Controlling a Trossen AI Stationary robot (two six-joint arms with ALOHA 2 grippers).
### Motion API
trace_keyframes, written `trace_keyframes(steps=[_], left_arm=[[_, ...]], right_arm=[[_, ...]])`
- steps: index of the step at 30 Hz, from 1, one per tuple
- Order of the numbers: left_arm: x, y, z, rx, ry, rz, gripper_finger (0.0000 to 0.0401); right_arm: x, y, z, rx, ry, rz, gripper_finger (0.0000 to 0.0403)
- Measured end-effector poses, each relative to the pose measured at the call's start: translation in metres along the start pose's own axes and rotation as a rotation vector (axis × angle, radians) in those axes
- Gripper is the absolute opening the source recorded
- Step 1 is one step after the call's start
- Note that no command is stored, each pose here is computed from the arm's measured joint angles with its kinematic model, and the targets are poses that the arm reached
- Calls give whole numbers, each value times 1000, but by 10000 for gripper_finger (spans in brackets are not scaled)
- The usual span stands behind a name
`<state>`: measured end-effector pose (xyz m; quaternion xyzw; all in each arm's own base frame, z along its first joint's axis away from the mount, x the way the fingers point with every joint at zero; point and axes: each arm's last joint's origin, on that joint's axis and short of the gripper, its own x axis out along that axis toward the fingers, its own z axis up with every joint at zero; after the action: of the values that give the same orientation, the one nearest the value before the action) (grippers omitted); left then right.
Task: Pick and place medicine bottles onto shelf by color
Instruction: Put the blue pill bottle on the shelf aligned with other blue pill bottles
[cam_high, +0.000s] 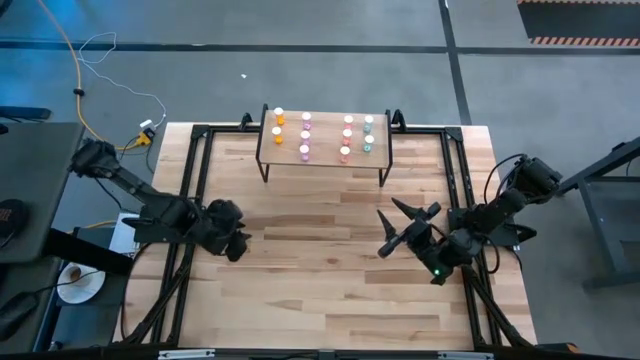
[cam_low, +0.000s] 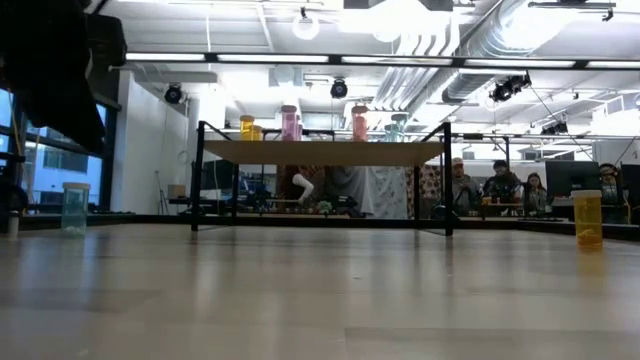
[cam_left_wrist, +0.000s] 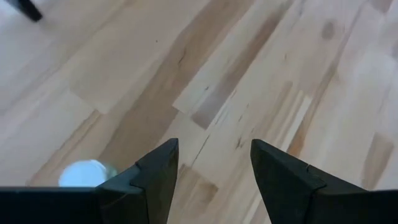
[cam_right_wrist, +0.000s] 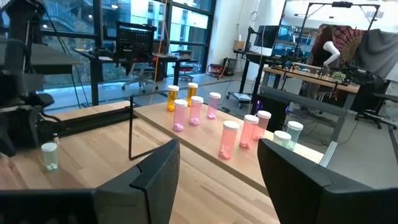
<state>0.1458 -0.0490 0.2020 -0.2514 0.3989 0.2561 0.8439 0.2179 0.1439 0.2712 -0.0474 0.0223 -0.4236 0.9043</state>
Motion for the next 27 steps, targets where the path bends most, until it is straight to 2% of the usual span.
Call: trace_keyframes(steps=[4,8,27], left_arm=[[-1,-7,-10,-106,-45,12,193],[3,-12,-20,-175,-32,43,193],[24,-15,-63,-278,-74,299,193]], right_arm=[[0,1,-1,-22,0,0,209],[0,1,-2,-32,0,0,209],[0,2,-2,-40,0,0,209]])
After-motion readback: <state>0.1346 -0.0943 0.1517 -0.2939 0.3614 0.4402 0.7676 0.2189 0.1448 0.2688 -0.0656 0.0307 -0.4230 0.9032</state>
